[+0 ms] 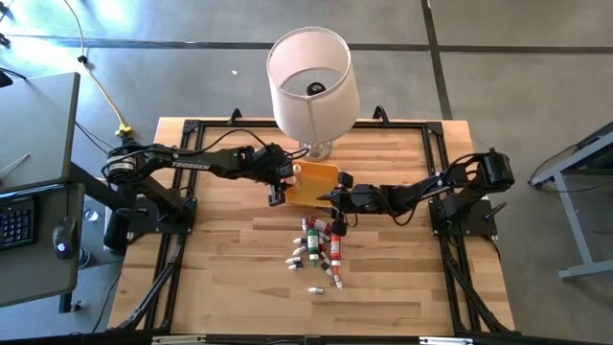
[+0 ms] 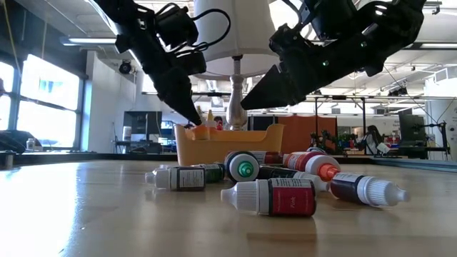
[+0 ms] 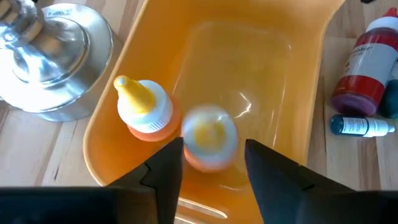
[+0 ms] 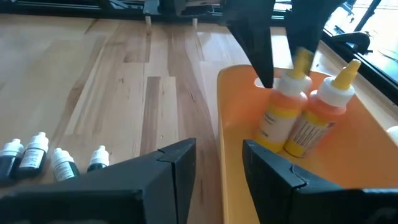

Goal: Pick & Place food coloring
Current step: Put the yellow food coloring bottle into the yellow bin, then put the orange food coloring bottle into the yellow bin

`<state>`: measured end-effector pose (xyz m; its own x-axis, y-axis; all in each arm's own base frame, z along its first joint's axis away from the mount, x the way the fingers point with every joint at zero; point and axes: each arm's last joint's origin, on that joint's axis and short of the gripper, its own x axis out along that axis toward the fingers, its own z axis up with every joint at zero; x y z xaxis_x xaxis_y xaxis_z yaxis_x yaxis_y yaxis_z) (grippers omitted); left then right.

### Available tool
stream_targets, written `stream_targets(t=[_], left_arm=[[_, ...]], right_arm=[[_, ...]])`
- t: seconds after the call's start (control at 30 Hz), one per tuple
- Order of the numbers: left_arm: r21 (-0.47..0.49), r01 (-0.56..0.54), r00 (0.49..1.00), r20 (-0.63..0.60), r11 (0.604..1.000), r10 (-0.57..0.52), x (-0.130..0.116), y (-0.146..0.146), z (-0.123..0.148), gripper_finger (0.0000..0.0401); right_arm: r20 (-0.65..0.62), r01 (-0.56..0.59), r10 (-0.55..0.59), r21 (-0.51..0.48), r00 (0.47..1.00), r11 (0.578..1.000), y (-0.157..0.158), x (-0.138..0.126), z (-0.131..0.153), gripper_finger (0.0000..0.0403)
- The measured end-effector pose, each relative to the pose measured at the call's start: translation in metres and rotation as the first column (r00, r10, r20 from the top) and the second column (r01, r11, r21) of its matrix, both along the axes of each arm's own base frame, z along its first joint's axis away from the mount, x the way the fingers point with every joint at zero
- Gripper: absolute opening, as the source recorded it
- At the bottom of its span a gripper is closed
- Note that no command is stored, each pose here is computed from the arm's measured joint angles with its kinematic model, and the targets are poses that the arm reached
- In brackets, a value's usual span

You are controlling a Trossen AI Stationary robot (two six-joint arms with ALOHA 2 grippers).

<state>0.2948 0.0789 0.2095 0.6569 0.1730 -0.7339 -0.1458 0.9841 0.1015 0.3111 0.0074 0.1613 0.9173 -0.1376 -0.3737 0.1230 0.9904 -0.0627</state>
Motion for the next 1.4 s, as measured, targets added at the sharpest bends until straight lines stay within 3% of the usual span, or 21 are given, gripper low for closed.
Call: stream_targets(t=[0.33, 0.43, 0.6, 0.73, 0.83, 1.07, 1.3, 1.4], left_arm=[[0.027, -0.029, 1.000, 0.009, 0.999, 0.029, 0.004, 0.002, 0.012, 0.0187], [-0.009, -0.051, 0.998, -0.034, 0.999, 0.051, 0.004, 0.002, 0.026, 0.0187], [-0.105, -0.054, 0.992, -0.117, 0.993, 0.042, 0.004, -0.006, 0.051, 0.0188], [-0.128, 0.026, 0.989, -0.140, 0.991, -0.044, 0.005, -0.032, 0.064, 0.0188], [-0.123, 0.097, 0.987, -0.117, 0.988, -0.112, 0.004, -0.056, 0.071, 0.0188], [-0.055, 0.078, 0.985, -0.152, 0.995, -0.086, -0.020, -0.114, 0.085, 0.0188], [-0.019, 0.067, 0.988, -0.139, 0.998, -0.069, -0.045, -0.176, 0.062, 0.0188], [0.010, 0.075, 0.996, -0.053, 0.997, -0.074, -0.052, -0.198, 0.047, 0.0188]], right_arm=[[0.001, -0.001, 0.001, -0.002, 1.000, 1.000, 0.000, 0.000, 0.000, 0.0124], [0.001, -0.011, 0.011, 0.001, 1.000, 1.000, 0.000, 0.000, 0.000, 0.0124], [0.000, -0.123, 0.123, 0.029, 0.992, 0.992, 0.004, 0.000, 0.000, 0.0124], [0.003, -0.224, 0.225, 0.054, 0.974, 0.973, 0.007, 0.000, 0.000, 0.0124], [0.004, -0.235, 0.235, 0.056, 0.972, 0.970, 0.008, 0.000, 0.000, 0.0124], [0.006, -0.203, 0.203, 0.031, 0.979, 0.979, 0.014, 0.000, 0.001, 0.0124], [0.008, -0.215, 0.215, 0.024, 0.977, 0.976, 0.023, -0.001, 0.001, 0.0124], [0.009, -0.225, 0.225, 0.030, 0.974, 0.974, 0.027, -0.001, 0.001, 0.0124]])
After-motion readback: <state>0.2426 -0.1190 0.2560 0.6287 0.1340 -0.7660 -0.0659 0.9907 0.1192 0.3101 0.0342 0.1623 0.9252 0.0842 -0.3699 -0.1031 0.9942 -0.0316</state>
